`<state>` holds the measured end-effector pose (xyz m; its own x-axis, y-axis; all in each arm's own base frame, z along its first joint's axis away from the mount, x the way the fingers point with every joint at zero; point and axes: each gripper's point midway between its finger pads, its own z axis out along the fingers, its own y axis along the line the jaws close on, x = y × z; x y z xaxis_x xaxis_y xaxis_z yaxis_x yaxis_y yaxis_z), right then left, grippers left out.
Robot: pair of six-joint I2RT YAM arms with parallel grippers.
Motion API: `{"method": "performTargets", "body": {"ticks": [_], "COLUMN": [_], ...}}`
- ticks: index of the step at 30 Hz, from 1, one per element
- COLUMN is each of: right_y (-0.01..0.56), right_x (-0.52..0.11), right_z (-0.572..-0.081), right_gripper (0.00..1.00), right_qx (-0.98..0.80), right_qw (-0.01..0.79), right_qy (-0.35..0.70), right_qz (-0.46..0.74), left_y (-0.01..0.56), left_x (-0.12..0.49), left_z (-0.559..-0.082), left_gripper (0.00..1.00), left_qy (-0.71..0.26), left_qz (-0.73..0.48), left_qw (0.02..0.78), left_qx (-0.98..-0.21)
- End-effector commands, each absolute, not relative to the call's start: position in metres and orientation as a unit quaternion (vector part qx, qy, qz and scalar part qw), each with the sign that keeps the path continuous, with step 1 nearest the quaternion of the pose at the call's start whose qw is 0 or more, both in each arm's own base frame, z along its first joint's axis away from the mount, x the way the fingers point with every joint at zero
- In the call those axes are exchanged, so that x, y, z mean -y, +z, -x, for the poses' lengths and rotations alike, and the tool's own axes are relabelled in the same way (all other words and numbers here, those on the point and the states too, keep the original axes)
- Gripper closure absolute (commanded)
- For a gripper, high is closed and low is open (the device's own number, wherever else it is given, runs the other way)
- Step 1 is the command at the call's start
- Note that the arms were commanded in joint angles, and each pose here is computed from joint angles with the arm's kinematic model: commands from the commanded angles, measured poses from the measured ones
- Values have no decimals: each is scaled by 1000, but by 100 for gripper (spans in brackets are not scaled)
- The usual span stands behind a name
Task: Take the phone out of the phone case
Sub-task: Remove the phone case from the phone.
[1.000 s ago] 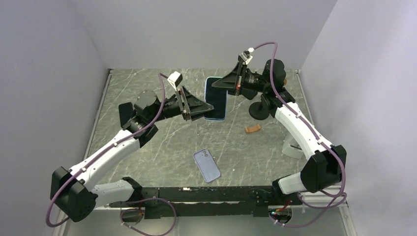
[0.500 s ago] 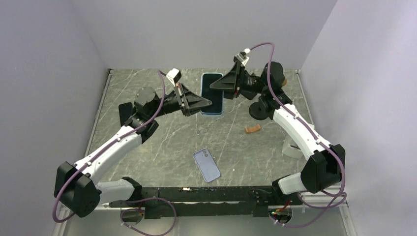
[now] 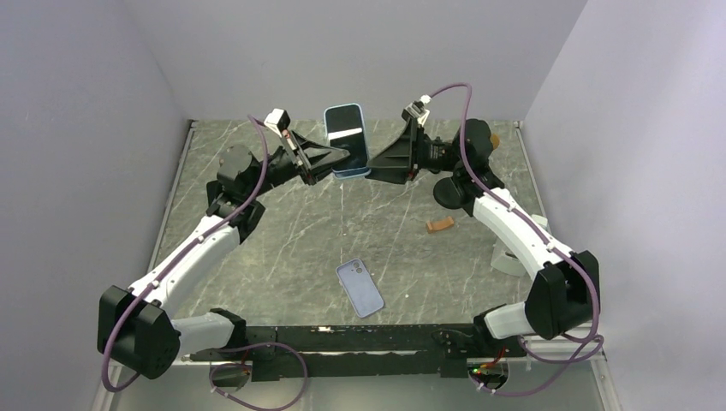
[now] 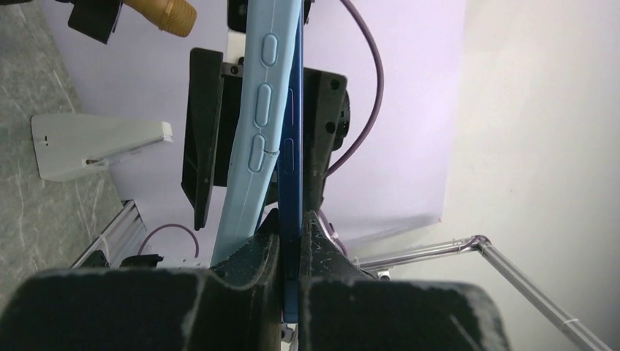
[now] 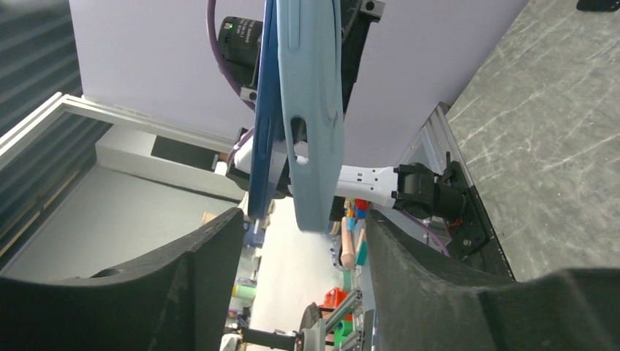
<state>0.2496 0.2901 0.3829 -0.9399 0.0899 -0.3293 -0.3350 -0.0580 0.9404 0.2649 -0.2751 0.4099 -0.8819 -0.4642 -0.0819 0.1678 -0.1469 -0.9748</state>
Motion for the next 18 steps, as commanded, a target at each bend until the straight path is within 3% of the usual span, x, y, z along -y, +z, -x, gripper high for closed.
{"method": "performTargets", "body": {"ticks": [1,10,18], "right_y": [394,392,396], "right_x": [-280,-282,-302], "right_z": [-239,-244,-244], "right_gripper": [40,55,58], "right_qx": [-657,-656,-654], "right_qw": [181,182,170], "right_qy": [721,723,725], "right_qz": [122,118,133], "left_y": [465,465,467], "left_x": [259,258,263], "left_z": [-247,-246,-242], "left_gripper": [100,100,100], "left_qy": [-784,-783,-783], "left_qz": [74,75,68], "left_qw": [256,255,255], "left_qx": [-561,-562,-564]}}
